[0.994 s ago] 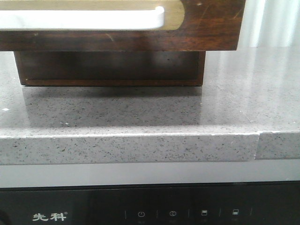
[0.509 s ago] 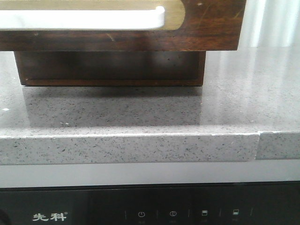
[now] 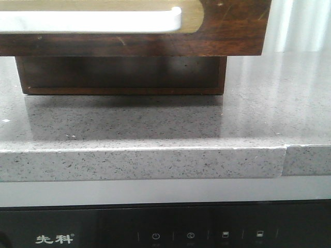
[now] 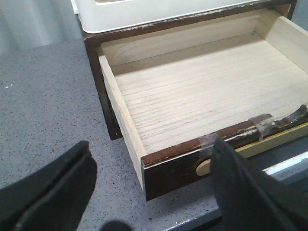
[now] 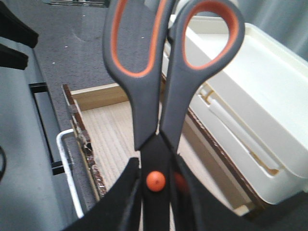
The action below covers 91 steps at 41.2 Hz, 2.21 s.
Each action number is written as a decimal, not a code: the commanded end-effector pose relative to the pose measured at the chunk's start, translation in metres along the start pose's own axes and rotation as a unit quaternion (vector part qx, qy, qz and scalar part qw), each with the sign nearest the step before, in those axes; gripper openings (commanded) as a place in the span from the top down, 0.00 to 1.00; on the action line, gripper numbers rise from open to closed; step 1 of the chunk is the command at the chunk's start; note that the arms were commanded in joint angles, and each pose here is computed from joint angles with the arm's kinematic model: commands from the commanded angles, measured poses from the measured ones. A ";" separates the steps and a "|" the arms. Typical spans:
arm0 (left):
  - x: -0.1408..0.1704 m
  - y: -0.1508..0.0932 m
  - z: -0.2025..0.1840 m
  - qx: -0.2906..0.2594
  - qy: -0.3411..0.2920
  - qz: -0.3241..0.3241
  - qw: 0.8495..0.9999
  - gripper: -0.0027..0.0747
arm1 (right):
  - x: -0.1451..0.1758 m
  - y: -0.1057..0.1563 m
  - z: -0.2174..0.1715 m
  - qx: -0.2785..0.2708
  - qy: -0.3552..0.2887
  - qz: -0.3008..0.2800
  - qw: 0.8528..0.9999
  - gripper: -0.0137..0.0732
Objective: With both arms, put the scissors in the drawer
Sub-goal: 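Carry the scissors with the right gripper over the open drawer, then lower the scissors into the drawer and open the right gripper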
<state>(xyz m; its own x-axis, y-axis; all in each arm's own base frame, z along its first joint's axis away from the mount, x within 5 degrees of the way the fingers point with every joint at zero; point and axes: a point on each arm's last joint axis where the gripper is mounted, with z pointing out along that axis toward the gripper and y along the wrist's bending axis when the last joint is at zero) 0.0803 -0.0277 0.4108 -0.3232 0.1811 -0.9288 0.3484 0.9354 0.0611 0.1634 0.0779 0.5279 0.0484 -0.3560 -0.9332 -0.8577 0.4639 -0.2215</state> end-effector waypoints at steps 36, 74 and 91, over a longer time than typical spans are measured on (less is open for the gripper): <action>-0.016 -0.001 -0.004 0.007 -0.054 -0.007 0.999 0.33 | 0.036 -0.027 0.214 -0.051 0.149 -0.094 0.983 0.77; -0.016 -0.001 -0.004 0.007 -0.054 -0.007 0.999 0.33 | 0.045 -0.032 0.214 -0.026 0.194 -0.049 0.979 0.28; -0.016 -0.001 -0.004 0.007 -0.054 -0.007 0.999 0.33 | -0.003 -0.015 0.080 0.161 0.184 0.130 0.961 0.28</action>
<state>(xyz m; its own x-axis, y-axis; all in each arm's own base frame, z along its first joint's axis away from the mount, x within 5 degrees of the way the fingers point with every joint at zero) 0.0802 -0.0280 0.4109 -0.3238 0.1780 -0.9292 0.3504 0.9349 0.0570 0.2474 0.1628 0.4816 -0.3772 -0.5332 -0.7572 -0.6903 0.7070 -0.1540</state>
